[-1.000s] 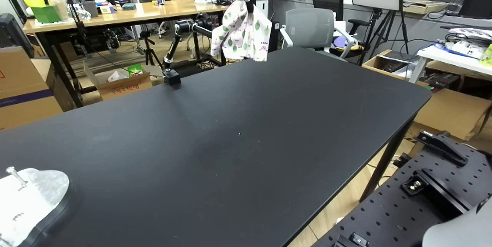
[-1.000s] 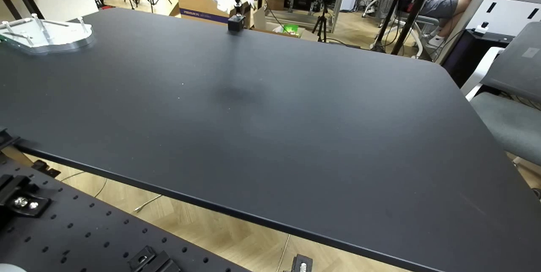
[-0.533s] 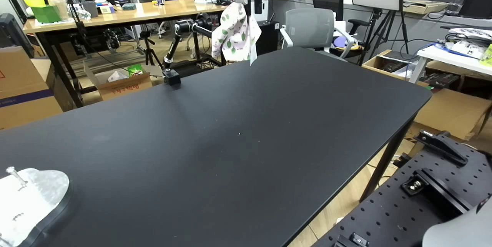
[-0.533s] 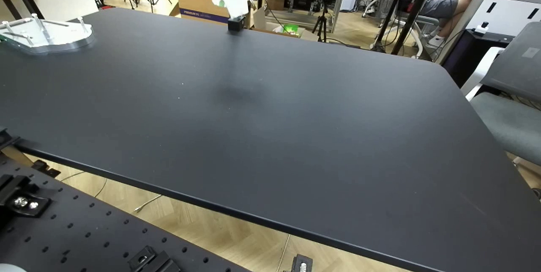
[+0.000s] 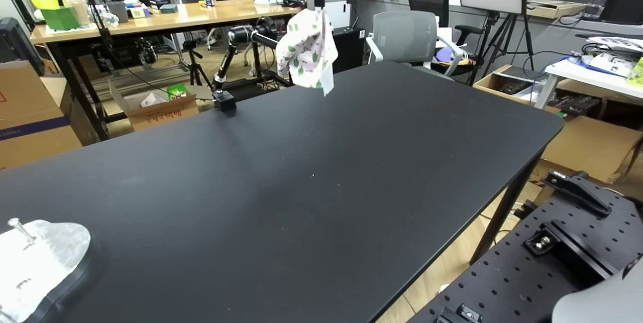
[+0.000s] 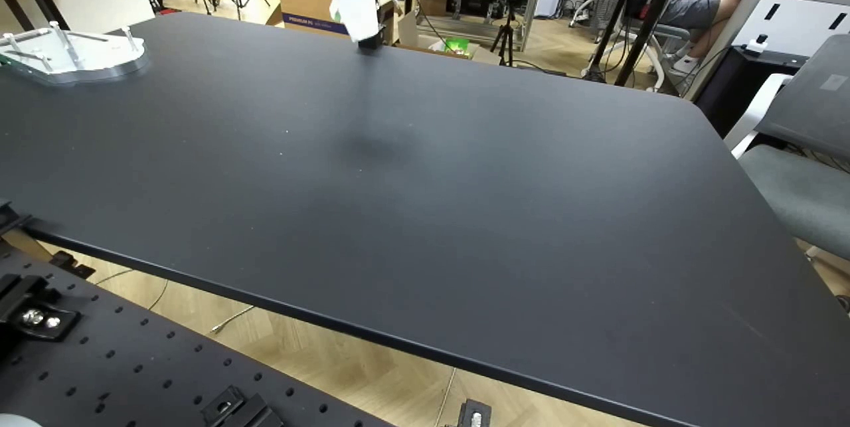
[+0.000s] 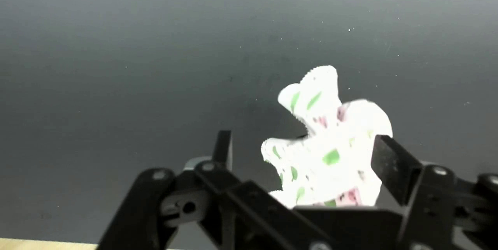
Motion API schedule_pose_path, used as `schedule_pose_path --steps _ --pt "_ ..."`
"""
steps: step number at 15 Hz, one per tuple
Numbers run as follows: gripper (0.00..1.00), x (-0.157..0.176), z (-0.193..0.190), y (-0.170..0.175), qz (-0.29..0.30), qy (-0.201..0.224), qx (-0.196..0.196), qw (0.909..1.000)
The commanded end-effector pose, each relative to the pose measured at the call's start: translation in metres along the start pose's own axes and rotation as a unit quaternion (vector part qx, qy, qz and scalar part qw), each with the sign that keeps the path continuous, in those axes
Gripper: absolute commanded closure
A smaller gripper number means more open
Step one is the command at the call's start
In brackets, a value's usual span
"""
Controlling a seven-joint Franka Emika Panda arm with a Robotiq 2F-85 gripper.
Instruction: Pick up the white towel from the table and put it on the black tripod
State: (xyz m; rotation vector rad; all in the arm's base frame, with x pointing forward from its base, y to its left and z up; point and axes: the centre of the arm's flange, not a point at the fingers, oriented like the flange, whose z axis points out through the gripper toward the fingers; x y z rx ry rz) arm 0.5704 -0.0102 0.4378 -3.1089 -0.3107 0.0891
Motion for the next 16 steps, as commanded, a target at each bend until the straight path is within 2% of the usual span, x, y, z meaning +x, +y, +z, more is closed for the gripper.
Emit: schedule_pose_path --steps 1,7,8,16 --pt "0.0 -0.019 -0.021 -0.007 -0.012 0.005 0.003 0.9999" --pt "0.0 -0.038 -0.034 -0.016 -0.034 0.005 0.014 0.9993" --pt "0.0 -0.022 -0.03 -0.013 -0.029 0.004 0.004 0.9996" --pt "0.0 -0.028 -0.029 -0.015 -0.033 0.002 0.006 0.9994"
